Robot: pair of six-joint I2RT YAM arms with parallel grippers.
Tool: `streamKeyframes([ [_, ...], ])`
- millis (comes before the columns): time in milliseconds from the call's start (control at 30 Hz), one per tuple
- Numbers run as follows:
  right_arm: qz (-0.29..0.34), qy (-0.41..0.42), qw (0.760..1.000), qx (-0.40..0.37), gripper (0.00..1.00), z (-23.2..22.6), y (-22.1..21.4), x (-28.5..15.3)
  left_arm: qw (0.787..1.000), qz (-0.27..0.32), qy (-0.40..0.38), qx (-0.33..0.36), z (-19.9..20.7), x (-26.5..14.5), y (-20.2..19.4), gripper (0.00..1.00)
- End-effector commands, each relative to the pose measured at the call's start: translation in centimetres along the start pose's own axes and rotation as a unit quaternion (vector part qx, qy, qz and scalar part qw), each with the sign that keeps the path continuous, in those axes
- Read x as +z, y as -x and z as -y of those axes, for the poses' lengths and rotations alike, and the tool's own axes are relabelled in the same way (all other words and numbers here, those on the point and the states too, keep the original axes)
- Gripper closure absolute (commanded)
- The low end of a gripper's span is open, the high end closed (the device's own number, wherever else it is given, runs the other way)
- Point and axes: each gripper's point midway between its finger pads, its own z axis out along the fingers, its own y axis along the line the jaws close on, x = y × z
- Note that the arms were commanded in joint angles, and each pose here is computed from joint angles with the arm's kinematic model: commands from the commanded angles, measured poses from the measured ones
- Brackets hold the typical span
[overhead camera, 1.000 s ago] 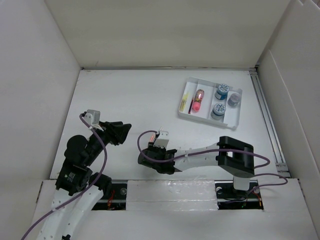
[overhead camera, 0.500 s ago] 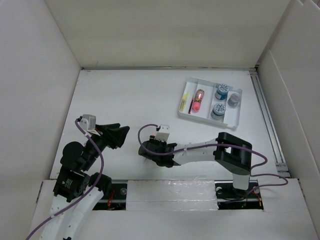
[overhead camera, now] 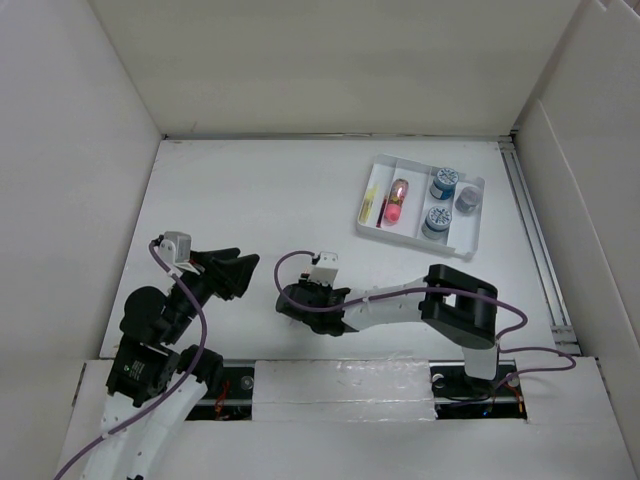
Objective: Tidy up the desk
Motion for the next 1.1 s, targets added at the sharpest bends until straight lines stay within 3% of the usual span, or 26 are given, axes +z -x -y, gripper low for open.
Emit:
streamKeyframes([
  [0,0.01,0.003,1.0,0.013,0.67,-0.7,0.0,-0.6,1.0,0.014,-0.016,0.007,0.6,-0.1,0.6,0.48],
  [300,0.015,-0.037,0.999,0.007,0.72,1.6,-0.1,-1.1,1.0,0.012,-0.025,0.009,0.9,-0.2,0.6,0.48],
  [533,0.025,-0.052,0.998,0.019,0.88,4.3,0.2,-2.4,0.999,0.013,-0.028,0.011,1.0,-0.2,0.6,0.48],
  [700,0.038,-0.052,0.997,0.033,0.92,5.4,1.8,-2.4,0.999,0.011,-0.028,0.011,1.0,-0.2,0.5,0.47],
  [867,0.075,-0.038,0.995,0.058,0.92,6.1,7.3,-2.9,0.999,0.015,-0.03,0.012,1.1,-0.3,0.7,0.47],
  [1067,0.126,0.024,0.986,0.106,0.92,7.8,19.1,-1.1,0.999,0.016,-0.027,0.011,1.0,-0.3,0.7,0.47],
])
